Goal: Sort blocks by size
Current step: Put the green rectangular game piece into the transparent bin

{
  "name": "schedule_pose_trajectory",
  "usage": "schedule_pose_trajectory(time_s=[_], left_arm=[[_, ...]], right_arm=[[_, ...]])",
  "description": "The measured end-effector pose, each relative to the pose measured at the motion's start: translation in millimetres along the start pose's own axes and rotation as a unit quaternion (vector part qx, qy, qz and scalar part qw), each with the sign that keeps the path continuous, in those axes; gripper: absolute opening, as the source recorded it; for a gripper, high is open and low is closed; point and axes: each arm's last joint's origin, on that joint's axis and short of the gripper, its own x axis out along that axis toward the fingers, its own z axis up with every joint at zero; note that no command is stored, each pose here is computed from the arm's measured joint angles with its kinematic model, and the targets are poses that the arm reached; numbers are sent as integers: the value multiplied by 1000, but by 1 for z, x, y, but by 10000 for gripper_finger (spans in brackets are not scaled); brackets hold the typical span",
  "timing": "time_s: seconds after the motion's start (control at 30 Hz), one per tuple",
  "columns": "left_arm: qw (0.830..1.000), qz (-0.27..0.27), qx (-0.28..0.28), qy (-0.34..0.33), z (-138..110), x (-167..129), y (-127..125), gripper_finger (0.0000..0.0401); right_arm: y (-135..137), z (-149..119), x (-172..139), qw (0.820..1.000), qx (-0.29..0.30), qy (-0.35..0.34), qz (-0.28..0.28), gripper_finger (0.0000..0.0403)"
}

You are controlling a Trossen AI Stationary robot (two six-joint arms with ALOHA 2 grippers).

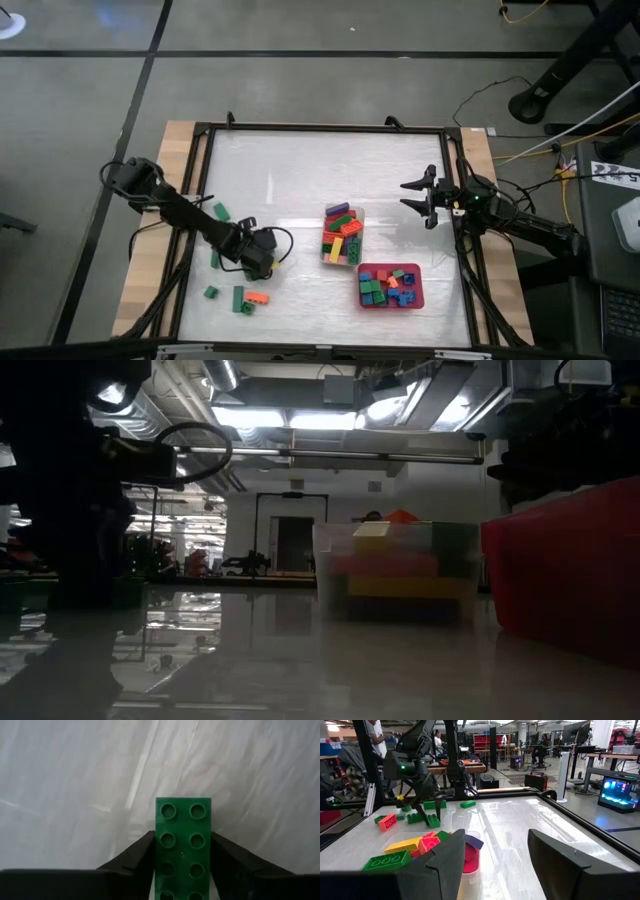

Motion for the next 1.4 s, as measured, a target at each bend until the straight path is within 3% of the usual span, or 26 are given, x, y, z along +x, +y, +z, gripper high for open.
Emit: schedule_pose_trajectory(time_s=[0.1, 0.37, 0.57, 0.8, 1.27, 1.4], left_arm=[[1000, -10, -11, -10, 3, -2, 2, 121], [988, -82, -61, -117, 38, -10, 5, 121], [956, -138, -45, -255, 74, -20, 8, 121], [916, -156, -17, -370, 104, -22, 14, 121], [903, -179, 96, -378, 131, 10, -22, 132], [905, -185, 105, -370, 131, 16, -25, 135]], right_arm=[[0, 0, 0, 1000, 0, 0, 0, 214], [0, 0, 0, 1000, 0, 0, 0, 214], [0, 0, 0, 1000, 0, 0, 0, 214], [0, 0, 0, 1000, 0, 0, 0, 214], [0, 0, 0, 1000, 0, 0, -1, 214], [0, 0, 0, 1000, 0, 0, -1, 214]])
